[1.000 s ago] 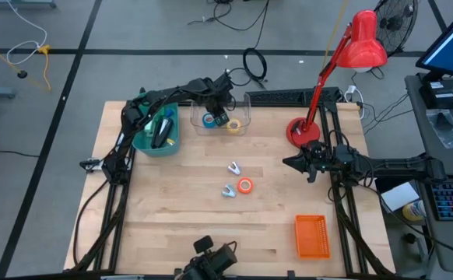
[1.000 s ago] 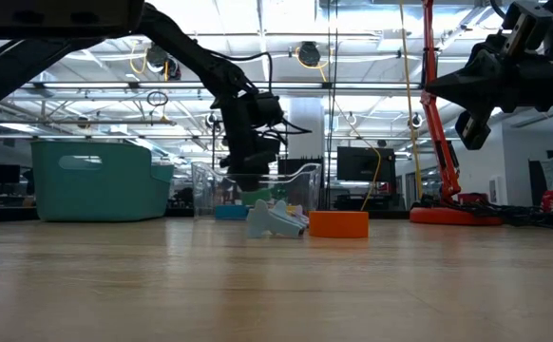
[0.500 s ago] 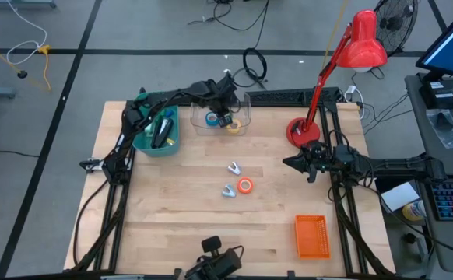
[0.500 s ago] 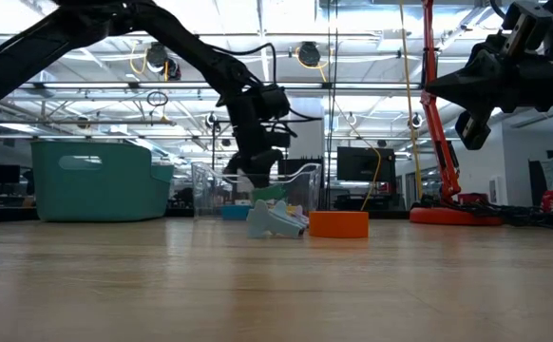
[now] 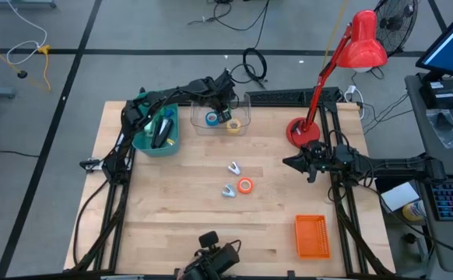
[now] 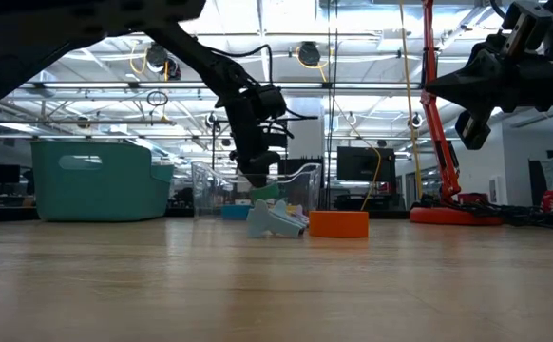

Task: Pick and place Stapler, Stapler remover, tape
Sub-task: Put the green tape into the transparent bin, then put the orange tape into the transparent bin

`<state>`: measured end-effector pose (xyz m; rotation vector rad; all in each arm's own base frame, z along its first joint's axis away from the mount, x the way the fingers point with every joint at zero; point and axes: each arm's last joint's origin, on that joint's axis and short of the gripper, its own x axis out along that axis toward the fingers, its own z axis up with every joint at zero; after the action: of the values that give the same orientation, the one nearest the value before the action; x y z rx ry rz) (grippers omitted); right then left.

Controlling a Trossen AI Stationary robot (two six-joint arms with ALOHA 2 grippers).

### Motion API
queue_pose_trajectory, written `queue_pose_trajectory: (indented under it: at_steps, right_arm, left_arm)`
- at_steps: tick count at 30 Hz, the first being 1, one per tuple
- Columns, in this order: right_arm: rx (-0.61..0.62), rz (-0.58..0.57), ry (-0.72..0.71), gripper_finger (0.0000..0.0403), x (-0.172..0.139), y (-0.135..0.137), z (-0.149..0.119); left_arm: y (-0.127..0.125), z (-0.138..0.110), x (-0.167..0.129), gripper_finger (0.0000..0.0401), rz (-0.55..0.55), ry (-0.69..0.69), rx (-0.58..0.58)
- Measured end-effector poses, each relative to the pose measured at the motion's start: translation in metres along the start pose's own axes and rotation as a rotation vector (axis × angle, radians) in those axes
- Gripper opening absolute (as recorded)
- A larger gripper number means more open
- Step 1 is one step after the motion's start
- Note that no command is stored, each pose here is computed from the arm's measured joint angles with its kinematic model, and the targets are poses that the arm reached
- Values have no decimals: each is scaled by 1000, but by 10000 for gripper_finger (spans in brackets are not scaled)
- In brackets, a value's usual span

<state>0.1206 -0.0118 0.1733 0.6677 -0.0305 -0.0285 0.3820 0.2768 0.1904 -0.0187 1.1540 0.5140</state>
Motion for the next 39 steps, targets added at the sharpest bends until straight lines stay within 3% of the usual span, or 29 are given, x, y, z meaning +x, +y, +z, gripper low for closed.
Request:
queue_pose_trajectory:
  at_steps: [13, 24, 28, 32, 39]
  right_arm:
    - [0, 0, 0, 4, 0, 0, 0]
    - [106, -1, 2, 4, 0, 0, 0]
    - [108, -2, 3, 4, 0, 0, 0]
    - [105, -2, 3, 4, 0, 0, 0]
    - [69, -4, 5, 4, 0, 0, 0]
  left_arm:
    - [3, -1, 3, 84, -89, -22, -73]
    - [4, -3, -3, 198, -68, 2, -94]
    - [4, -3, -37, 220, -79, 25, -148]
    - [-13, -4, -83, 224, -180, 36, -167]
    - [-86, 4, -142, 225, -312, -33, 52]
